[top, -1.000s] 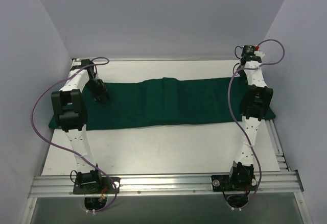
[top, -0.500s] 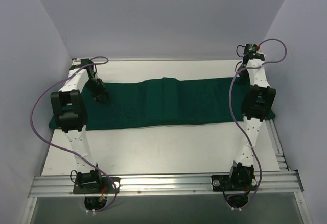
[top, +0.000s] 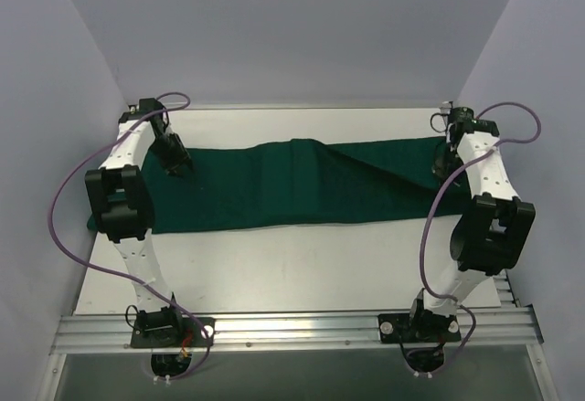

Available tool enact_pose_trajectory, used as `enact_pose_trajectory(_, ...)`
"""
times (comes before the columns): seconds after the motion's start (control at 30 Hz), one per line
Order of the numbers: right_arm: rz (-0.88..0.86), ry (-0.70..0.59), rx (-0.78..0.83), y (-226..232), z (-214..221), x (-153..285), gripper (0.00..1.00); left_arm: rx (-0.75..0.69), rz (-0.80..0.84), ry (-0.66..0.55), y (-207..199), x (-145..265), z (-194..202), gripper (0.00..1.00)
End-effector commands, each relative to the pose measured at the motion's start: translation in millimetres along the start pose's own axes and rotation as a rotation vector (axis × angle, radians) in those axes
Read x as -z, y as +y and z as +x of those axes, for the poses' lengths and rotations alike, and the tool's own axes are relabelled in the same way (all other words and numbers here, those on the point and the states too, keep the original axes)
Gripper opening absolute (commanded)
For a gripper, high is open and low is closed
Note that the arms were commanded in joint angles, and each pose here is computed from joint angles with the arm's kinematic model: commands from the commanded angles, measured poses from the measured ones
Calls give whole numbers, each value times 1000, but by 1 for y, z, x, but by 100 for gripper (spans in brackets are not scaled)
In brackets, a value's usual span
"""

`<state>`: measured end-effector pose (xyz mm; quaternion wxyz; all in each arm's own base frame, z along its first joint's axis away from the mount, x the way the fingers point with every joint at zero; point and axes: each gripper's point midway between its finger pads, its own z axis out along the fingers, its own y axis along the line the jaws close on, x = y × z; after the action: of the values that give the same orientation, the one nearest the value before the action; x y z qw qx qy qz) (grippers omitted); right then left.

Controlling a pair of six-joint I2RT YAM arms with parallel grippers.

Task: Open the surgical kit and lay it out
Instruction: Open the surgical kit at the center of the board.

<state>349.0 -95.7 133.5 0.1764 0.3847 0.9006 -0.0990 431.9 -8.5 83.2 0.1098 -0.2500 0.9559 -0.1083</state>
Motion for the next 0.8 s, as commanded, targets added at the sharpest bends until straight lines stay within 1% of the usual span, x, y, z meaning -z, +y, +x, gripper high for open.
enact_pose_trajectory(0.0,172,208,24,-57,82,3,0,-3,41,-66,-12,34,-8,41)
enact_pose_trajectory(0.1,211,292,3,-81,120,7,0,3,37,-60,-10,35,-7,41)
enact_pose_trajectory(0.13,247,358,12,-94,142,5,0,4,33,-58,-9,34,-7,41)
enact_pose_trajectory(0.23,258,388,12,-104,160,9,0,11,27,-56,-7,34,-7,41)
enact_pose_trajectory(0.37,250,337,21,-105,145,16,0,6,27,-60,-8,36,-12,42)
enact_pose_trajectory(0.5,262,374,64,-111,151,13,0,-30,99,-61,-25,34,-16,51)
enact_pose_trajectory(0.53,262,376,66,-111,152,11,0,-39,126,-69,-32,36,-20,54)
enact_pose_trajectory(0.6,240,379,60,-106,153,4,0,-60,183,-80,-48,36,-24,55)
enact_pose_trajectory(0.63,192,383,51,-97,152,1,0,-84,227,-126,-61,40,-35,57)
enact_pose_trajectory(0.67,185,388,46,-95,152,1,0,-103,259,-139,-72,42,-39,57)
enact_pose_trajectory(0.7,178,392,44,-92,151,-1,0,-124,278,-119,-84,34,-36,58)
enact_pose_trajectory(0.77,171,401,65,-90,150,-1,0,-131,314,-142,-104,33,-47,59)
